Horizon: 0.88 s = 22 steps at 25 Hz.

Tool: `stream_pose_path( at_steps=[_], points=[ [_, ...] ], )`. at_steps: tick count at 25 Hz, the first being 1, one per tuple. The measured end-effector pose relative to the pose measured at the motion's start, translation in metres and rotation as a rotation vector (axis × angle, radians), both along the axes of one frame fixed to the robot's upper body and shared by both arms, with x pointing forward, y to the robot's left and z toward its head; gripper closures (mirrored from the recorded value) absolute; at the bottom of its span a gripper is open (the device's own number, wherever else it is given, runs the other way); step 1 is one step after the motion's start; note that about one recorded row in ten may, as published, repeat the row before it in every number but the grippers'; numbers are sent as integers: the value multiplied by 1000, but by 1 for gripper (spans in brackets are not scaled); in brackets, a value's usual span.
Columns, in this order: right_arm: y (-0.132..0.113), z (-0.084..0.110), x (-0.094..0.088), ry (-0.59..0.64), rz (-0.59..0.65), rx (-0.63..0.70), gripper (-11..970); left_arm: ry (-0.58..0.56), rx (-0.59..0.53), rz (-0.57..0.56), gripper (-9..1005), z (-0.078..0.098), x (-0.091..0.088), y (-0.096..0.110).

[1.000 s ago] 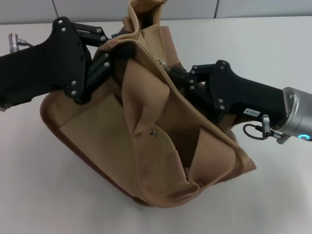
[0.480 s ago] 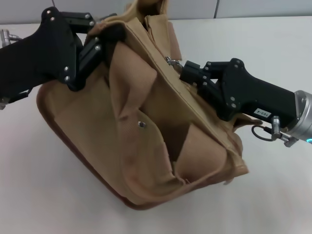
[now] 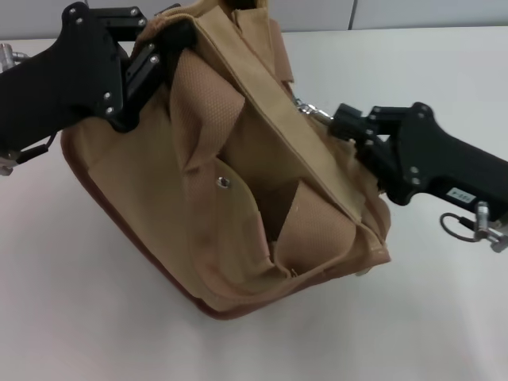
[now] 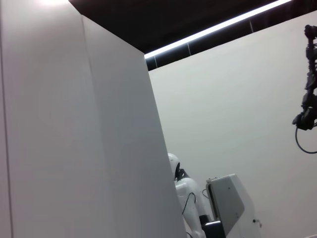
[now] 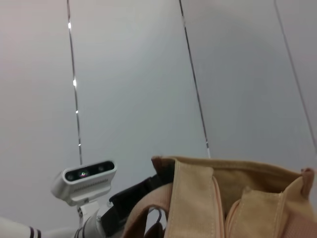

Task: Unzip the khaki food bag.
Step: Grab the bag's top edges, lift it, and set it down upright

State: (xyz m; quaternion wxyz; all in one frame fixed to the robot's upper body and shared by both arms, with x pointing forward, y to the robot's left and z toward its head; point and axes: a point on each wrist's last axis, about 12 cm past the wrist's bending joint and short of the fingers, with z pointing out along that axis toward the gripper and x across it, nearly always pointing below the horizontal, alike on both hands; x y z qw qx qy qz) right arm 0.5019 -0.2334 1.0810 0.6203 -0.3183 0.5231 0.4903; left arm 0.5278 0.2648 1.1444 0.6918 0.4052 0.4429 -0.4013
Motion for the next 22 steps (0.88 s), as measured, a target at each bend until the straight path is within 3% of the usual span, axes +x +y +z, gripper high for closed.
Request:
stream_pose_path(
  at_steps=[16,22],
  points=[
    [-46,-7,-23,8,-146,-3,962,15,-15,28,951,-4,3,-1],
    [-47,-6,-22,3,-154,-3,938,12,-10,8,952,-3,5,-7]
  ],
)
